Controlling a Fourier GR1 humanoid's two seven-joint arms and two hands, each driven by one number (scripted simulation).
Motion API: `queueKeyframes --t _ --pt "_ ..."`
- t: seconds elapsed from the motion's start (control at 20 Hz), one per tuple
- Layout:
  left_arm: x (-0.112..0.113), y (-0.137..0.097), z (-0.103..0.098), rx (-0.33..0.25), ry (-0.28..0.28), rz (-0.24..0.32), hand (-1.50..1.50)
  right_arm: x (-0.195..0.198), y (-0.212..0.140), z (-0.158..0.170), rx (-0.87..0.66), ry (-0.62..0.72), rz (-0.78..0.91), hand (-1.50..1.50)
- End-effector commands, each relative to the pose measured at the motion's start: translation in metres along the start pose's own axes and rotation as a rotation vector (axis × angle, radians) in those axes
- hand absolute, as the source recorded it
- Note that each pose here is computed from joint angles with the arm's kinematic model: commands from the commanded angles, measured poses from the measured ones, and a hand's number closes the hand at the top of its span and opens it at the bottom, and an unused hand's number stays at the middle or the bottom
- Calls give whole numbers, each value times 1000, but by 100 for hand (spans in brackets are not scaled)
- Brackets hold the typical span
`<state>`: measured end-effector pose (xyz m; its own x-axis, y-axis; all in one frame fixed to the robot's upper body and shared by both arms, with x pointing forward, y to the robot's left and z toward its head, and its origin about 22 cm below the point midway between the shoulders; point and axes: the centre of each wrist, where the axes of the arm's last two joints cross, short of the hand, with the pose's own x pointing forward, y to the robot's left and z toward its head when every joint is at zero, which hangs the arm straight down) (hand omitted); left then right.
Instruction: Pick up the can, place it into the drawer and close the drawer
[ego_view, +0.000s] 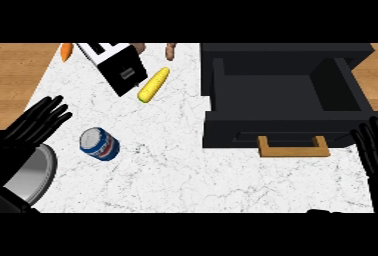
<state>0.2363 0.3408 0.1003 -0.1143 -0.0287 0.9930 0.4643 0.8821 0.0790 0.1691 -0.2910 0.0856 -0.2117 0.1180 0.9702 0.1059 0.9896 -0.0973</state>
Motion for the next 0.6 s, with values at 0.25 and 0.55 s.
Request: queueKeyframes --t 0.25,0.55 --pt "-38 -4 -16 -1 15 5 -150 -8 -20 11 20 -11 9 -150" --pt "-60 -5 -12 27 32 -20 -150 -22 -7 -2 5 11 -2 -150"
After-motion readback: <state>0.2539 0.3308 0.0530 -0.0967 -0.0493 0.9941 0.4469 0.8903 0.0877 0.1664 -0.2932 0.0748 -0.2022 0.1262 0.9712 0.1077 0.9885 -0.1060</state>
